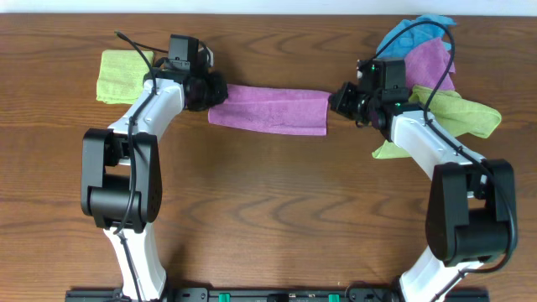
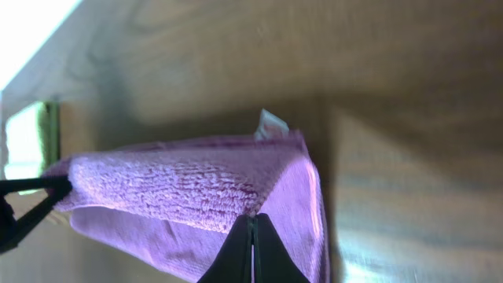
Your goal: Fold the cloth
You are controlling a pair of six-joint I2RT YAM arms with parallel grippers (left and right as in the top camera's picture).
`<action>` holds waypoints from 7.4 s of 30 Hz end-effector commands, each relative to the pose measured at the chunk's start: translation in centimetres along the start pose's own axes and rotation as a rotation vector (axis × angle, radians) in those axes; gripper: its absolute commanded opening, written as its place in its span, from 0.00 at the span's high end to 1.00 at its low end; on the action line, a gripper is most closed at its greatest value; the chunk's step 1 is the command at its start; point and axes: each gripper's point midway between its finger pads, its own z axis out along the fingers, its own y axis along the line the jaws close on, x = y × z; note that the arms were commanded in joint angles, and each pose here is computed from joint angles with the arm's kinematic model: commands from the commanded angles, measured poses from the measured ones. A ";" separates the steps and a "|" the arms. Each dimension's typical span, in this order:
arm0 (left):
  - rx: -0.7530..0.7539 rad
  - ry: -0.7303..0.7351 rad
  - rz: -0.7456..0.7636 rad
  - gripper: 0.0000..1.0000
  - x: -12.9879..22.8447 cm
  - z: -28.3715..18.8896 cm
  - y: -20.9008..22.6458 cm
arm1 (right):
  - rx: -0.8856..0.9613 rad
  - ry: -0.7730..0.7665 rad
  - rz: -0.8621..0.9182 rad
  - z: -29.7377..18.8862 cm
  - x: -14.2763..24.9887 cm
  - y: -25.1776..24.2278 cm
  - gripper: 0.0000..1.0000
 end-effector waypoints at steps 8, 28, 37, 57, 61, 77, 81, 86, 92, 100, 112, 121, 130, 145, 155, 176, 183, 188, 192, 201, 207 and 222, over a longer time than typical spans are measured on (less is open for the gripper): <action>-0.013 0.002 0.025 0.94 -0.6 -0.2 0.9 | 0.022 0.059 -0.011 0.4 1.4 -0.1 0.98; -0.068 0.054 0.137 0.75 -1.5 -3.8 -0.1 | -0.089 -0.073 -0.154 -2.0 -1.5 4.2 0.98; -0.242 -0.030 0.187 0.94 -2.5 -3.2 0.4 | 0.142 -0.186 -0.299 0.5 -1.4 3.5 0.99; -0.269 -0.028 0.228 0.94 -1.7 -2.4 -0.7 | 0.284 -0.079 -0.282 5.8 2.4 -1.2 0.99; -0.275 -0.013 0.225 0.94 -1.0 -1.4 0.0 | 0.277 -0.071 -0.287 5.9 2.8 -0.9 0.98; -0.296 -0.022 0.230 0.94 2.5 2.6 3.8 | 0.250 -0.048 -0.269 6.1 3.4 -0.5 0.99; -0.314 0.030 0.209 0.94 4.5 3.1 5.1 | 0.251 -0.047 -0.270 6.1 3.4 -0.5 0.98; -0.356 0.130 0.164 0.94 7.2 2.7 6.4 | 0.276 -0.009 -0.261 6.0 4.3 -1.2 0.99; -0.394 0.226 0.133 0.94 9.5 1.9 7.4 | 0.324 0.082 -0.241 5.5 6.3 -2.7 0.99; -0.419 0.296 0.096 0.94 11.3 1.3 7.9 | 0.358 0.180 -0.226 5.1 8.9 -3.3 0.99; -0.433 0.330 0.087 0.94 12.1 0.9 8.2 | 0.406 0.267 -0.206 3.4 11.3 -3.4 0.99; -0.409 0.404 0.052 0.94 13.8 0.4 7.8 | 0.361 0.191 -0.239 -0.5 9.1 -0.3 0.99; -0.392 0.396 0.055 0.94 13.6 -1.0 6.8 | 0.322 0.145 -0.260 -3.5 8.1 1.8 0.99; -0.470 0.150 0.199 0.94 9.9 -7.7 2.6 | 0.080 0.154 -0.296 -9.7 6.1 3.3 0.99; -0.489 0.110 0.209 0.94 9.7 -8.0 1.7 | -0.257 0.345 -0.153 -5.4 8.5 0.0 0.33; -0.509 0.156 0.200 0.94 10.3 -4.1 3.4 | -0.178 0.401 -0.139 1.3 10.6 -3.5 0.28; -0.548 0.236 0.181 0.94 11.9 -1.2 5.6 | -0.146 0.395 -0.139 1.4 10.5 -4.0 0.29; -0.554 0.255 0.169 0.94 12.7 0.3 6.6 | -0.143 0.394 -0.140 1.5 10.5 -4.0 0.31; -0.551 0.248 0.163 0.94 13.0 0.8 7.0 | -0.146 0.405 -0.147 1.7 11.0 -3.5 0.34; -0.540 0.253 0.161 0.94 13.2 1.0 6.9 | -0.183 0.407 -0.180 3.0 12.2 -0.2 0.54; -0.511 0.266 0.153 0.94 13.5 1.2 6.5 | -0.196 0.391 -0.159 2.6 10.9 0.6 0.99; -0.366 -0.067 0.202 0.94 7.6 -13.4 -2.1 | 0.402 0.334 -0.241 -7.0 4.8 -2.9 0.99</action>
